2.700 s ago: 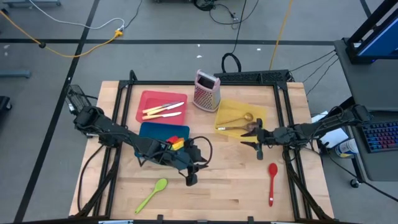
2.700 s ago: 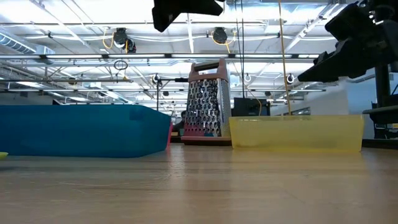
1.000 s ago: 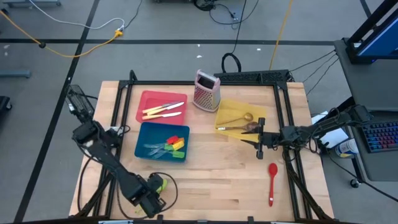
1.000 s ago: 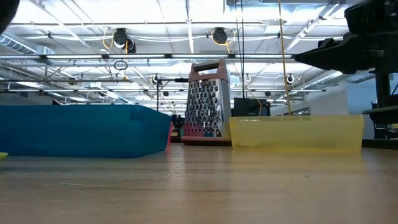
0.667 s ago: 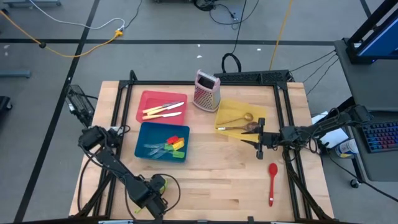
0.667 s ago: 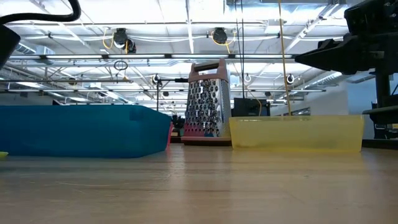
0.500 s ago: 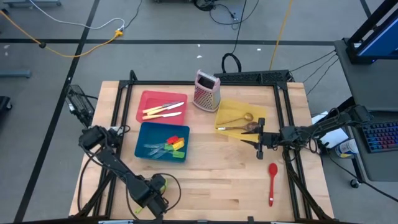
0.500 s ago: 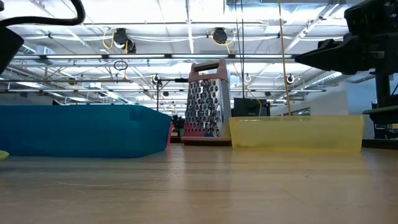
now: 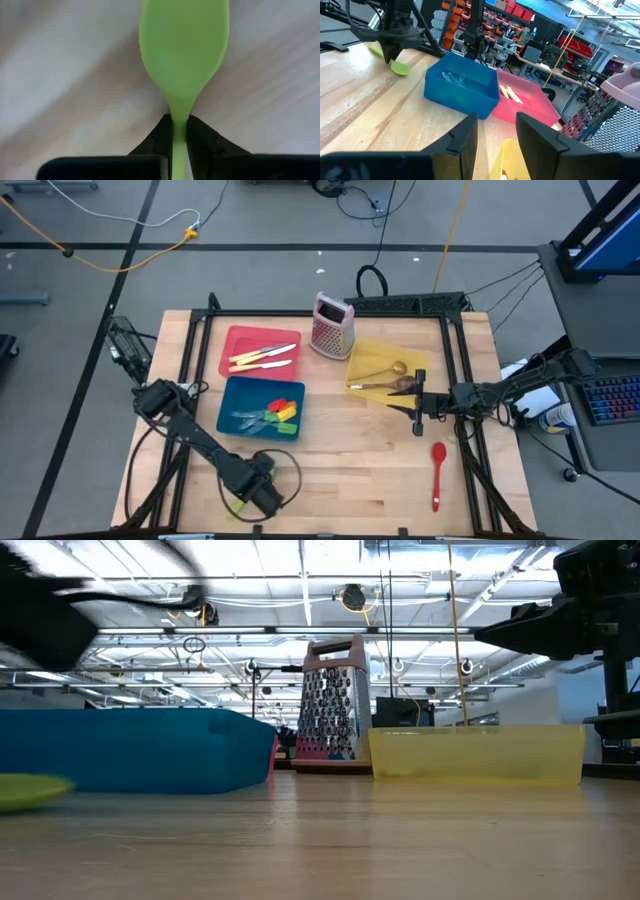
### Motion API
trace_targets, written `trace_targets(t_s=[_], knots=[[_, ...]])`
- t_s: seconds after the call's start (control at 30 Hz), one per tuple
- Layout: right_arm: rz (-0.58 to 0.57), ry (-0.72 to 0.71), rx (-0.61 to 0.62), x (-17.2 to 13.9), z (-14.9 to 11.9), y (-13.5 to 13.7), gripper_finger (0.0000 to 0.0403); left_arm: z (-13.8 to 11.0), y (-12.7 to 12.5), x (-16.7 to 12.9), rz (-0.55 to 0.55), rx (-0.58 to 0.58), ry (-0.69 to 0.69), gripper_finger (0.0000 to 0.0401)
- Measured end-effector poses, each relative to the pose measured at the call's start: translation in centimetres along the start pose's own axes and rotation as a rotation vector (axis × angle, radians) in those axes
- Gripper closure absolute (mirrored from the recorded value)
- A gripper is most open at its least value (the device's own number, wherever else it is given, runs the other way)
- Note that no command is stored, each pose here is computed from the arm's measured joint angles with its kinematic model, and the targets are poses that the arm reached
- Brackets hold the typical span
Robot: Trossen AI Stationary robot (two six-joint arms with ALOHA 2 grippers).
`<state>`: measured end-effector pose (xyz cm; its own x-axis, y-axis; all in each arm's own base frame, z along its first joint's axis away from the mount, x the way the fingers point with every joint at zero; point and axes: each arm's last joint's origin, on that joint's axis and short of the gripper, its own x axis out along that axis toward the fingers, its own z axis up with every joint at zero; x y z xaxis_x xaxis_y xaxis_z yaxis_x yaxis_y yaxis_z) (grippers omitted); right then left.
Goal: Pick & Place Kitchen Items
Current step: Put the green spoon into the yellow bin
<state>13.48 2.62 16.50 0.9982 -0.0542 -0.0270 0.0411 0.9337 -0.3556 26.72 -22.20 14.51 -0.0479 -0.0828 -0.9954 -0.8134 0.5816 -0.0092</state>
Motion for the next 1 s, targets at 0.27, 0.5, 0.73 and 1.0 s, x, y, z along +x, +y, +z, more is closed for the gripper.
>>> trace_targets(t_s=[0.27, 0.5, 0.73, 1.0], knots=[[0.000, 0.000, 0.002, 0.0, 0.0, 0.0, 0.0273, 3.6, -3.6, -5.2, -0.172, 0.098, -0.401, 0.0372], [0.002, -0.001, -0.002, 0.0, 0.0, 0.0, 0.0273, 8.4, -5.2, -10.0, -0.208, 0.209, -0.654, 0.0364], [0.115, -0.044, -0.030, 0.0, 0.1, 0.3, 0.0273, 13.5, -5.8, -12.0, -0.247, 0.362, -0.813, 0.0362], [0.192, -0.081, -0.030, -0.1, 0.3, 0.5, 0.0273, 19.0, -6.1, -15.1, -0.194, 0.493, -1.185, 0.0360]])
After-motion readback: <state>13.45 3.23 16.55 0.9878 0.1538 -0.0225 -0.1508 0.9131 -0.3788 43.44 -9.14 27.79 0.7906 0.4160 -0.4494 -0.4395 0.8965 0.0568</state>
